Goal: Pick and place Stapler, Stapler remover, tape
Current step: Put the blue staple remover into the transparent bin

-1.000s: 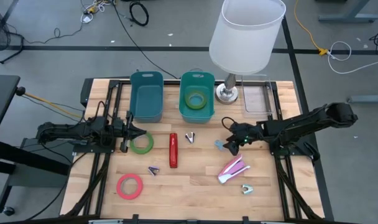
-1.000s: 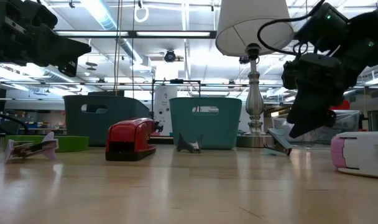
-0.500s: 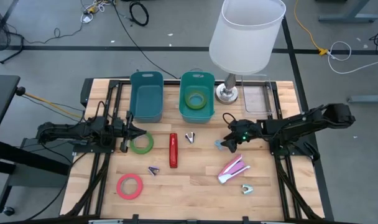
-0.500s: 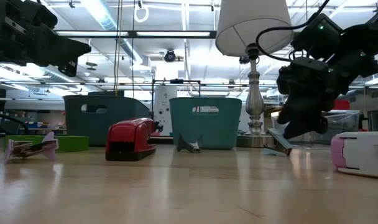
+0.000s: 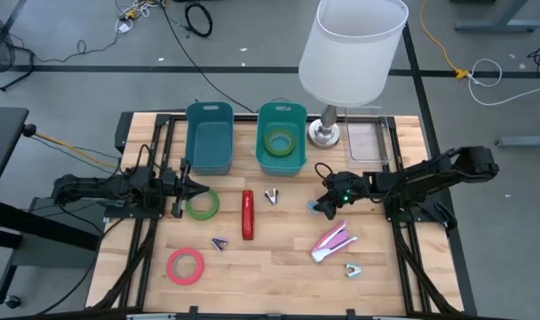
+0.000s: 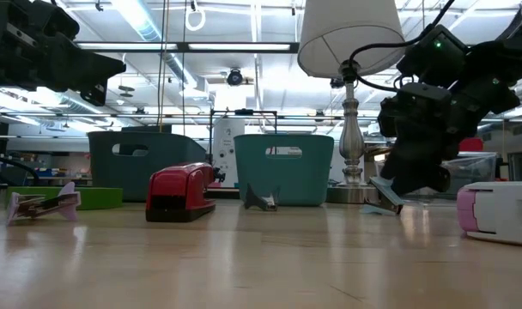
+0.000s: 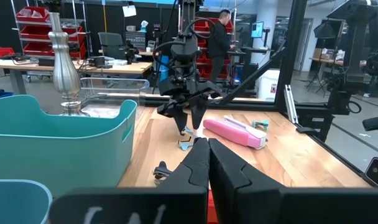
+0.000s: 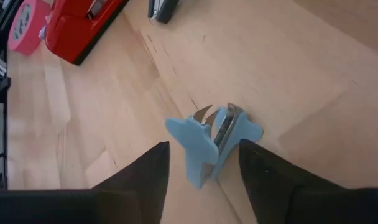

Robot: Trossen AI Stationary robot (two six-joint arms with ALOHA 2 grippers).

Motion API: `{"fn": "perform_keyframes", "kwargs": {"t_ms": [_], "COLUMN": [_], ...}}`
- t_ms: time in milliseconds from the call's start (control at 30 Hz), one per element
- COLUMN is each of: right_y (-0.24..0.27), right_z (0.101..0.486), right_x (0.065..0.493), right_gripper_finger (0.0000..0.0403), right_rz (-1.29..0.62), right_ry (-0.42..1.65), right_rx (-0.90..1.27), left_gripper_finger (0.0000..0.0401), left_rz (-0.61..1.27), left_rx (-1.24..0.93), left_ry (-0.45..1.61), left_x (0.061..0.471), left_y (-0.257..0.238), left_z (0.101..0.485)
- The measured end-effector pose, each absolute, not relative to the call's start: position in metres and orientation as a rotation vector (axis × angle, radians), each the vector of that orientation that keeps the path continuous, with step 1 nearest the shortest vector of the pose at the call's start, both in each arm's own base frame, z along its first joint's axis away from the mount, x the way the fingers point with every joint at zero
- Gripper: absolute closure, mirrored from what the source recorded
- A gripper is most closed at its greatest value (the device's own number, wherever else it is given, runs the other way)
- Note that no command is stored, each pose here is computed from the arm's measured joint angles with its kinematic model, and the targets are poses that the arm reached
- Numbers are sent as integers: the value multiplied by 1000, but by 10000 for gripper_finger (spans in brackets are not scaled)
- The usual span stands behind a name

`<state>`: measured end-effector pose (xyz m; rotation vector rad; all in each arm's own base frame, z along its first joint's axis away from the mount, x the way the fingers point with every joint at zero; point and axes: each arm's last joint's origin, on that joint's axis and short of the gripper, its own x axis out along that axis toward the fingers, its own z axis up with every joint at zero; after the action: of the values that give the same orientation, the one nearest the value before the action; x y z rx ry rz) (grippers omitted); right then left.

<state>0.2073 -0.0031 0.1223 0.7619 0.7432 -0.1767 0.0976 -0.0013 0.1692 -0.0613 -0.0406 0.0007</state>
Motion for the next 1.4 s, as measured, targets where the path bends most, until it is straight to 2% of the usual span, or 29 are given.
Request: {"fn": "perform_keyframes", "kwargs": {"t_ms": [333,733,1000,1400], "right_y": [-3,-3,-3,-3], "right_z": [122,122,124,129], "right_x": [207,207,208,212], "right_gripper_finger": [298,338,394,402], "right_rz": [-163,-159,-152,-132], "right_ry": [746,746,735,677], "right_rx": [762,747,748,753], "left_gripper_finger": [398,398,398,398], "left_rz": [1,1,1,1], "left_rx": [-62,-61,-61,-61], "left_ry": [-40,-40,-40,-41], "left_x": [98,98,98,98], "left_y": [-1,-1,-1,-1], "left_z": [169,169,169,169]}}
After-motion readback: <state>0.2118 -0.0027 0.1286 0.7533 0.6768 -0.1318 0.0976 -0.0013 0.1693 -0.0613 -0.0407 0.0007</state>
